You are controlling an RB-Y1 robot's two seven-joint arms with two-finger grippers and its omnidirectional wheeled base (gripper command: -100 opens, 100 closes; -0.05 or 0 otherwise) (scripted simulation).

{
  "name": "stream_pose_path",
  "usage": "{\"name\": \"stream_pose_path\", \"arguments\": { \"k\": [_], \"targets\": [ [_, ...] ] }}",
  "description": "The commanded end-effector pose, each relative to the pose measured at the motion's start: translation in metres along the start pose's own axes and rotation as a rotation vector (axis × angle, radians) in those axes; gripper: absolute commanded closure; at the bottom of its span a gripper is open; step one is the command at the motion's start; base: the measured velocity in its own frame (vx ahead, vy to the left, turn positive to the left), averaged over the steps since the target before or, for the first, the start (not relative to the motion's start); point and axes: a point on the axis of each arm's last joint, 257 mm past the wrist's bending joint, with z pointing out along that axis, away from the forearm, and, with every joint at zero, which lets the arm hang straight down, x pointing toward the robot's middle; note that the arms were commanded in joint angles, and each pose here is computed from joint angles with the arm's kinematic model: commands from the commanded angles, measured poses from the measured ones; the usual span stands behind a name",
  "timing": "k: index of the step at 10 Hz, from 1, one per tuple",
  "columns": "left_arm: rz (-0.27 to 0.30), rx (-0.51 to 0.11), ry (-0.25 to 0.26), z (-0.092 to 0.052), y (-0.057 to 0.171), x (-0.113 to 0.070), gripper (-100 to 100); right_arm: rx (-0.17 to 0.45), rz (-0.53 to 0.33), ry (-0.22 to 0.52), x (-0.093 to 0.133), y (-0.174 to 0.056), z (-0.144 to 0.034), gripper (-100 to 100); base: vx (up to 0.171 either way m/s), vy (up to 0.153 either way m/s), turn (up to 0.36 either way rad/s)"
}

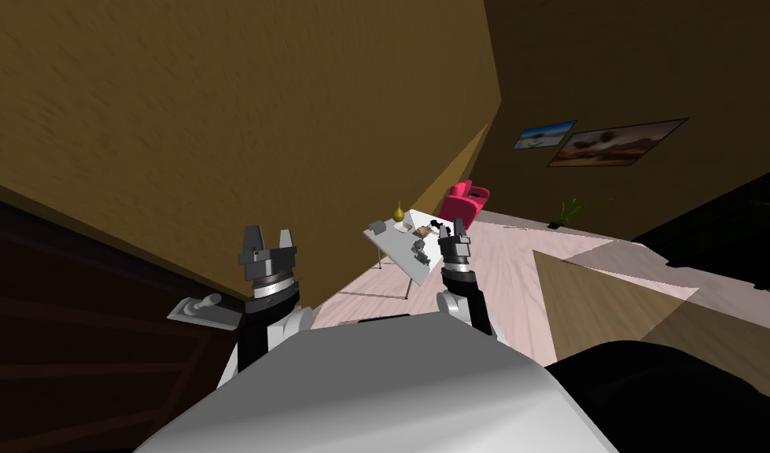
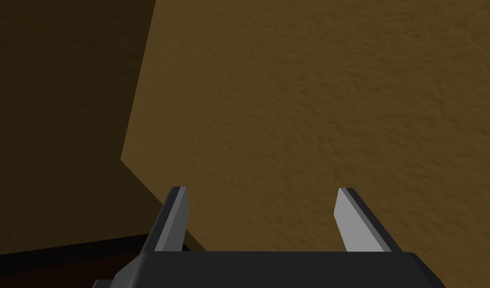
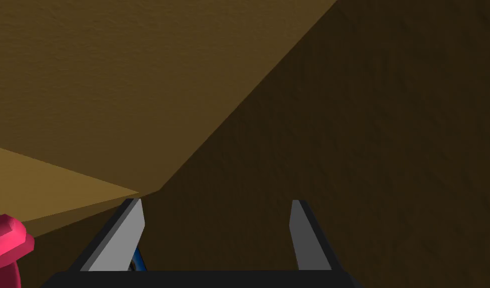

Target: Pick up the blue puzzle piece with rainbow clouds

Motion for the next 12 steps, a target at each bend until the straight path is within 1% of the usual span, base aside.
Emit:
{"name": "stream_pose_path", "arguments": {
  "k": [1,3,6,9,12],
  "targets": [
    [0.0,0.0,0.0,0.0,0.0,0.0,0,0.01,-0.022,0.032,0.004,-0.004,-0.001,-100,0.002,0.006,0.008],
    [0.0,0.0,0.0,0.0,0.0,0.0,0,0.031,-0.066,0.083,0.01,-0.014,-0.005,-100,0.007,0.016,0.012],
    [0.0,0.0,0.0,0.0,0.0,0.0,0,0.082,-0.161,0.17,0.018,-0.038,-0.014,-100,0.014,0.032,0.018],
    [0.0,0.0,0.0,0.0,0.0,0.0,0,0.145,-0.28,0.26,0.022,-0.07,-0.029,-100,0.02,0.046,0.025],
    [0.0,0.0,0.0,0.0,0.0,0.0,0,0.213,-0.418,0.356,0.02,-0.105,-0.049,-100,0.026,0.055,0.032]
  ]
}}
